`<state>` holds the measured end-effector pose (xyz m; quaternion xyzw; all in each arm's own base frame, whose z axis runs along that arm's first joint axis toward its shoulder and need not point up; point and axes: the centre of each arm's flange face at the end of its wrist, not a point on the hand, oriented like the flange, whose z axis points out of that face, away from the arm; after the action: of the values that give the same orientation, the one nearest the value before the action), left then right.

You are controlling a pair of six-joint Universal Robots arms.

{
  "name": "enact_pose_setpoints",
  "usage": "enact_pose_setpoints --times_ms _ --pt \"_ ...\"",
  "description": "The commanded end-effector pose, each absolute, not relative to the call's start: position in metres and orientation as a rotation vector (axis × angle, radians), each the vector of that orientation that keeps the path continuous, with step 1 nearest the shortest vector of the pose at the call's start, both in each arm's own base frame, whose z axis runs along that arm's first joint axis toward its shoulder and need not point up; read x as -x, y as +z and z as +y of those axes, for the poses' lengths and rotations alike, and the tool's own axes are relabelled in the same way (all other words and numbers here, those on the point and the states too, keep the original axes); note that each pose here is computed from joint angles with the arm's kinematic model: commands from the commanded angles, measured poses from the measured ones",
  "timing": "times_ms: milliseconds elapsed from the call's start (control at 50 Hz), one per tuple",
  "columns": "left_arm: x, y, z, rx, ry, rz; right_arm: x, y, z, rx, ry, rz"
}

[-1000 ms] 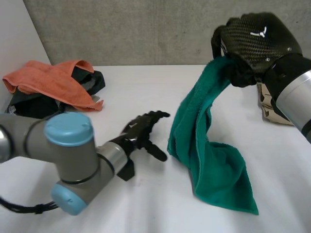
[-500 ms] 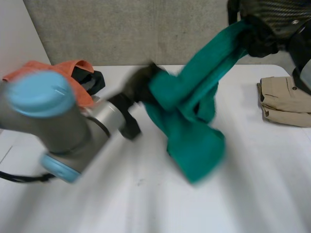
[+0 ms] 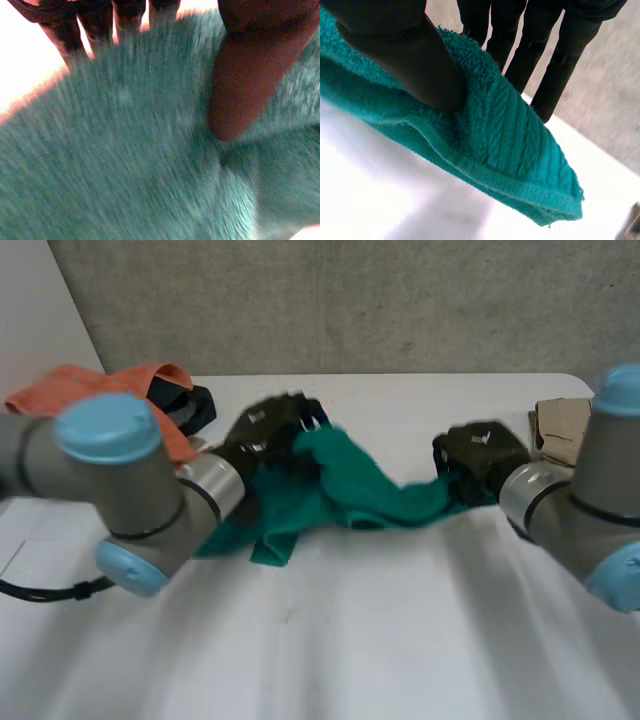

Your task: Fold the laundry.

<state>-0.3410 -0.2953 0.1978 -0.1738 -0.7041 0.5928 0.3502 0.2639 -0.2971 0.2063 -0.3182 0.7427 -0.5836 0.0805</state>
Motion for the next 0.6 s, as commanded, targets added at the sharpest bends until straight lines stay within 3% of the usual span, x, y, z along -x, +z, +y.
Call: enact_pose_setpoints --times_ms 20,80,220,300,460,600 --pt "0.345 0.158 -0.301 0.544 1.517 -1.919 -0.257 0.169 -0.306 0.93 -1.666 2.365" --pt "0.342 0.167 -0.296 0.547 1.53 -1.909 -0.256 0.169 -0.305 0.928 -1.666 2.366" --pt "0.321 0.226 -0.264 0.542 1.618 -1.824 -0.254 0.174 -0.31 0.912 -1.719 2.344" --pt "0.307 0.235 -0.241 0.532 1.614 -1.833 -0.243 0.174 -0.317 0.881 -1.732 2.368" --pt "0.292 0.191 -0.214 0.541 1.485 -1.977 -0.244 0.17 -0.313 0.944 -1.722 2.379" --pt "0.299 0.138 -0.229 0.58 1.408 -2.067 -0.245 0.167 -0.309 0.955 -1.707 2.381"
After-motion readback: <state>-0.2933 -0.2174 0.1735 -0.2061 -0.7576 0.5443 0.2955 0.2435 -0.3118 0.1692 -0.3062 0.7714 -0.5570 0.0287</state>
